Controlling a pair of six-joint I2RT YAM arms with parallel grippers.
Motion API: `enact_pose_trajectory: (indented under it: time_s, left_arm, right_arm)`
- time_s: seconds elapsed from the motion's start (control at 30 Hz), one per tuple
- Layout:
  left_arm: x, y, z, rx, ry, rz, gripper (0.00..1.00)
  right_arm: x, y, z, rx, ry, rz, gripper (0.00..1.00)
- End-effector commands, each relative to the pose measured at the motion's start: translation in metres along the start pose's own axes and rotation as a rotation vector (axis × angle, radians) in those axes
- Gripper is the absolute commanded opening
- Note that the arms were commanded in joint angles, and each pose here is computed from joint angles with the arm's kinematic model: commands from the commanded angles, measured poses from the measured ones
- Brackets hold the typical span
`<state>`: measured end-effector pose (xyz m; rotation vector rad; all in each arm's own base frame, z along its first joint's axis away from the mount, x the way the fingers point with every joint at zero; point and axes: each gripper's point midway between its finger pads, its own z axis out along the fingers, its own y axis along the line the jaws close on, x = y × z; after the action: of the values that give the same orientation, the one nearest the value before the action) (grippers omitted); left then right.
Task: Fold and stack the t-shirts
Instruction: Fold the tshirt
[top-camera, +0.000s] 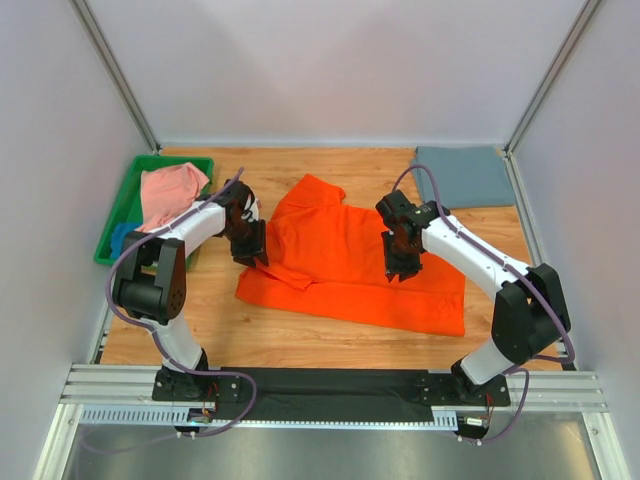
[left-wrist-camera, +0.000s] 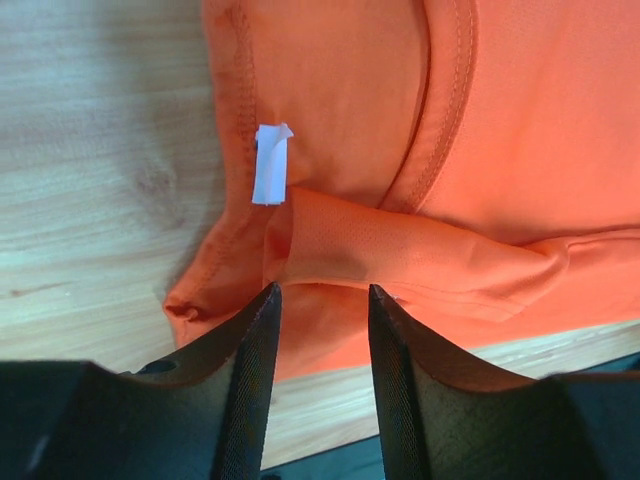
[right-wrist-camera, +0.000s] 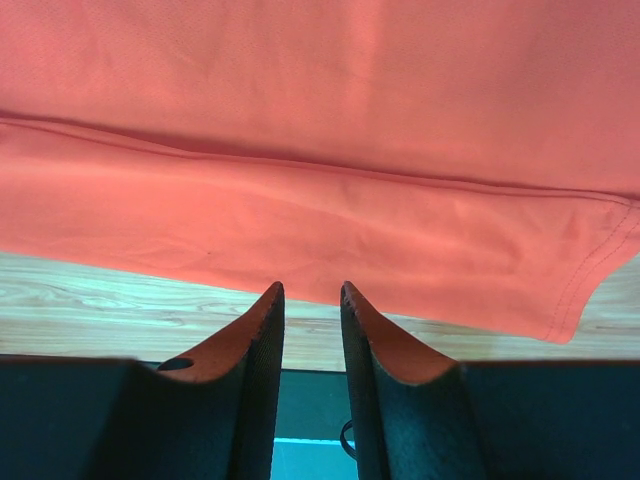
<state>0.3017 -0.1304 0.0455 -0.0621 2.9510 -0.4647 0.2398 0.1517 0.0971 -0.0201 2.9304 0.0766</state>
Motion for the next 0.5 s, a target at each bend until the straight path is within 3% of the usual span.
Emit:
enact_pose_trajectory:
  time_s: [0.0, 0.47]
  left_arm:
    - [-0.014, 0.005, -0.003, 0.001, -0.058, 0.067, 0.48]
    - [-0.016, -0.001, 0.007, 0.081, -0.044, 0.070, 0.48]
  right_arm:
    - [-0.003, 0.002, -0.009, -0.011, -0.025, 0.006, 0.31]
    - [-0.003, 0.003, -0.009, -0.014, -0.021, 0.009, 0.31]
